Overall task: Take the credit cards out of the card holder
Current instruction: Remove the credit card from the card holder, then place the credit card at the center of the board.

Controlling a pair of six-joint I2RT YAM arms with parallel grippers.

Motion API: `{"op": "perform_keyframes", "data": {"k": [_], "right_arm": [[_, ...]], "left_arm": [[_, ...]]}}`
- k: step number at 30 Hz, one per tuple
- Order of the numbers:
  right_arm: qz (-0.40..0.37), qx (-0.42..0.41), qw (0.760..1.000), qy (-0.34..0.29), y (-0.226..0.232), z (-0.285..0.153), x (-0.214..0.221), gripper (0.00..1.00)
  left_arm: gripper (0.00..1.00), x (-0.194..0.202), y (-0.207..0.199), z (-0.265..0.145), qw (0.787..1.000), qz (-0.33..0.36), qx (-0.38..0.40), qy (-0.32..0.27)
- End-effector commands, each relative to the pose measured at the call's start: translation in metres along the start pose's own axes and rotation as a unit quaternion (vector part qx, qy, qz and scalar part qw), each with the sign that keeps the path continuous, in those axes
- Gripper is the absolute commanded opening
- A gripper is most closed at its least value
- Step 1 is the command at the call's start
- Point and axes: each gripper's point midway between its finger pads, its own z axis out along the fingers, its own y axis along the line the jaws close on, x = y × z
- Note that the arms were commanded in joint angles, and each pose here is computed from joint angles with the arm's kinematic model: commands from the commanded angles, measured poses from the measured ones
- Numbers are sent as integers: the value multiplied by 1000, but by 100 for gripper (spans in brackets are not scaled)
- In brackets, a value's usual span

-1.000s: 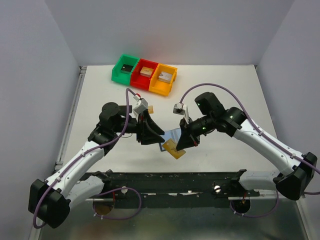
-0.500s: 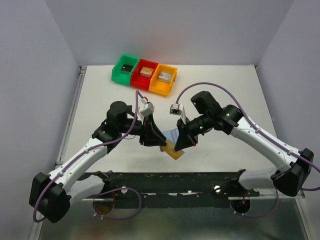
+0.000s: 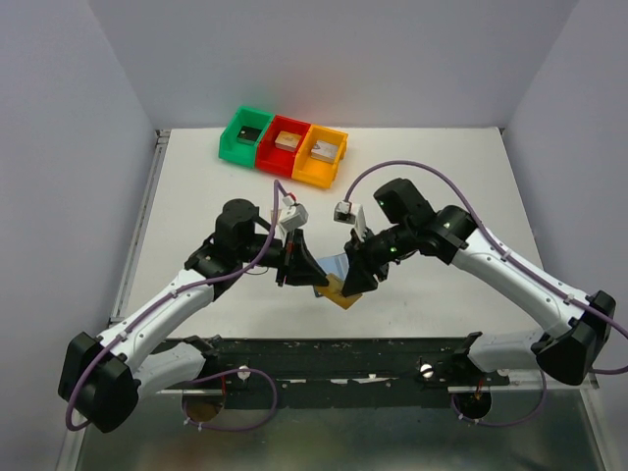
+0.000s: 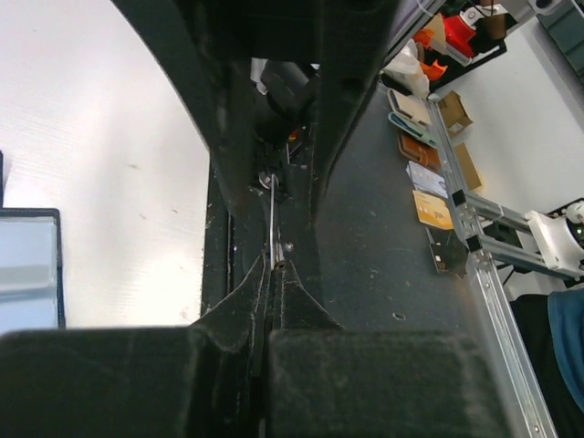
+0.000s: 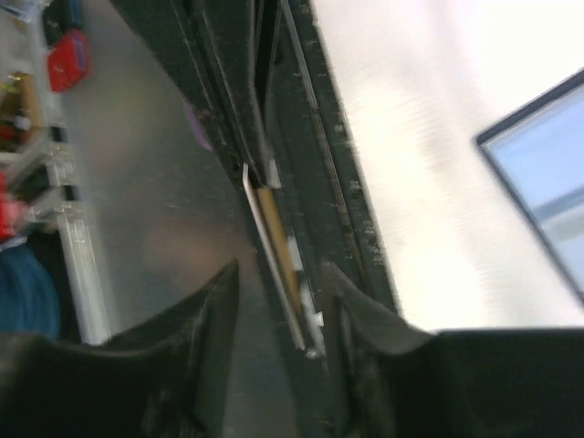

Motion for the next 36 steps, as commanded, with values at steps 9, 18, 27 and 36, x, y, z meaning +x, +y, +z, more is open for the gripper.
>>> {"op": "perform_keyframes", "data": {"k": [9,18,27,36], "right_arm": [[65,298,935,-183,-78,-73,-37,64],[114,284,928,-210,-91,-53,-18,61],[124,269,934,-202,-92,-42,-10,59],[124,261,937,-195,-93,-36,-3,59]], "left_arm": [[0,-20,138,-91,917,-188,-298,-188],[0,17,221,-117,828,-311,-400,-240],[0,43,276,-134,783,-364,-442,-244],[0,41,301,-141,787,-375,-426,-244]]}}
